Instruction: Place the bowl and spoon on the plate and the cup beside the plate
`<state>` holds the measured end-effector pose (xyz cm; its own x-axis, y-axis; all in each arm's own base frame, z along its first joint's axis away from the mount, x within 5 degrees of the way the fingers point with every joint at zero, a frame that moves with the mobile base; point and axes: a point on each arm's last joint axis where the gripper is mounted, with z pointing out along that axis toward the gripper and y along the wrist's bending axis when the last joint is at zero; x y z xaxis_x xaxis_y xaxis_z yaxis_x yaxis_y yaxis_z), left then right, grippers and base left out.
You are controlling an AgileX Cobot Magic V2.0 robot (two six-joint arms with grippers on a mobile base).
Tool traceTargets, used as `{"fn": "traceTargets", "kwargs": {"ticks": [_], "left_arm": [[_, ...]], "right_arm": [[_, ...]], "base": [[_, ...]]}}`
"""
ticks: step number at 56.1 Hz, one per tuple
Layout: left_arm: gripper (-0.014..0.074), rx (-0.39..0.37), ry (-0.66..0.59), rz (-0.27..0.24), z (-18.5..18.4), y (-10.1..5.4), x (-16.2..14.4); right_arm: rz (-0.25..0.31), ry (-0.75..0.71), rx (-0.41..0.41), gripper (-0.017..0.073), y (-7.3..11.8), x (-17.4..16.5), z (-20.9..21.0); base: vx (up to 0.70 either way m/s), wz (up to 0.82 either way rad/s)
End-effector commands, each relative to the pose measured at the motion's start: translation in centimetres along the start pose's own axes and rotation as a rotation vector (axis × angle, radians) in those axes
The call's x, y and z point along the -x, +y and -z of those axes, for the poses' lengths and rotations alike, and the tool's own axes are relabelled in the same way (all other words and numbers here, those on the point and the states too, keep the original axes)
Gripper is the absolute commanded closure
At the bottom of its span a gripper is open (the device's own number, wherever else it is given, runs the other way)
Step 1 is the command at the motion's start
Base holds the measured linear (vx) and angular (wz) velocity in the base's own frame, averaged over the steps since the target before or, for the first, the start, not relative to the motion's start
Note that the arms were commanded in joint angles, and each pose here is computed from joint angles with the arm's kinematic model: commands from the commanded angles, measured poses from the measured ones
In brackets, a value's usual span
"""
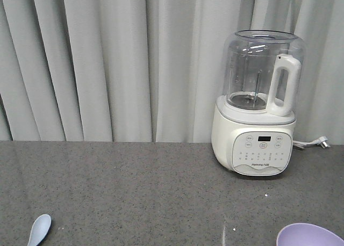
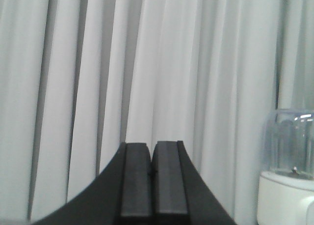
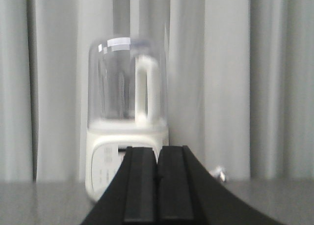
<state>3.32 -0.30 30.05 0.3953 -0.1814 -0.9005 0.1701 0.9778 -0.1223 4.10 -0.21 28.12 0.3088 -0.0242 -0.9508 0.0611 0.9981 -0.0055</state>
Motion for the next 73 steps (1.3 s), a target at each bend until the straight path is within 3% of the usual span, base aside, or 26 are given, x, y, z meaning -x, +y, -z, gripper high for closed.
{"fn": "traceTargets", "kwargs": {"ticks": [1,6,11,20,32,41,50,51,55,65,73], "left_arm": [[0.0597,-0.014,-0.067,-0.085,-2.1,-0.7,5.0],[0.0597,-0.012,-0.016,-0.098,-5.7,-1.1,7.5],[0.0597,-0.007,0.085,-0.099,-9.9,-1.3,7.9],[0.0597,0.004,0.215,-0.101,-15.5,-1.1,5.7],[0.0545,0.01,0.272,-0.103,-17.2,-0.9,3.7],[0.0361,0.011,0.282,-0.103,-17.3,-0.8,3.5],[0.0095,0.011,0.291,-0.103,-17.4,-0.8,3.3],[-0.0001,0.017,0.301,-0.076,-17.8,-0.8,2.8],[-0.0011,0.022,0.332,-0.054,-18.1,-0.7,2.2],[0.0015,0.028,0.608,-0.046,-19.8,-0.9,1.9],[0.0018,0.039,0.901,-0.047,-22.4,-0.8,-0.5]], "right_arm": [[0.079,-0.155,0.009,0.0568,0.1,5.6,-1.1],[0.093,-0.167,0.009,0.0568,0.1,9.5,-3.6],[0.088,-0.114,0.012,0.0568,0.1,10.9,-7.2],[0.085,0.042,0.018,0.0568,0.0,9.1,-12.2],[0.083,0.107,0.018,0.0529,0.0,8.0,-13.1],[0.086,0.142,0.014,0.0342,0.0,7.7,-13.1],[0.086,0.143,0.014,0.0041,0.0,7.7,-13.1],[0.085,0.132,0.015,-0.0071,0.0,7.8,-13.1],[0.085,0.12,0.017,-0.0089,0.0,7.9,-13.1],[0.082,0.114,0.017,-0.0062,0.0,8.0,-13.1],[0.081,0.115,0.017,-0.002,0.0,7.9,-13.1]], "base": [[0.0,0.0],[0.0,0.0],[0.0,0.0],[0.0,0.0],[0.0,0.0],[0.0,0.0],[0.0,0.0],[0.0,0.0],[0.0,0.0],[0.0,0.0],[0.0,0.0]]}}
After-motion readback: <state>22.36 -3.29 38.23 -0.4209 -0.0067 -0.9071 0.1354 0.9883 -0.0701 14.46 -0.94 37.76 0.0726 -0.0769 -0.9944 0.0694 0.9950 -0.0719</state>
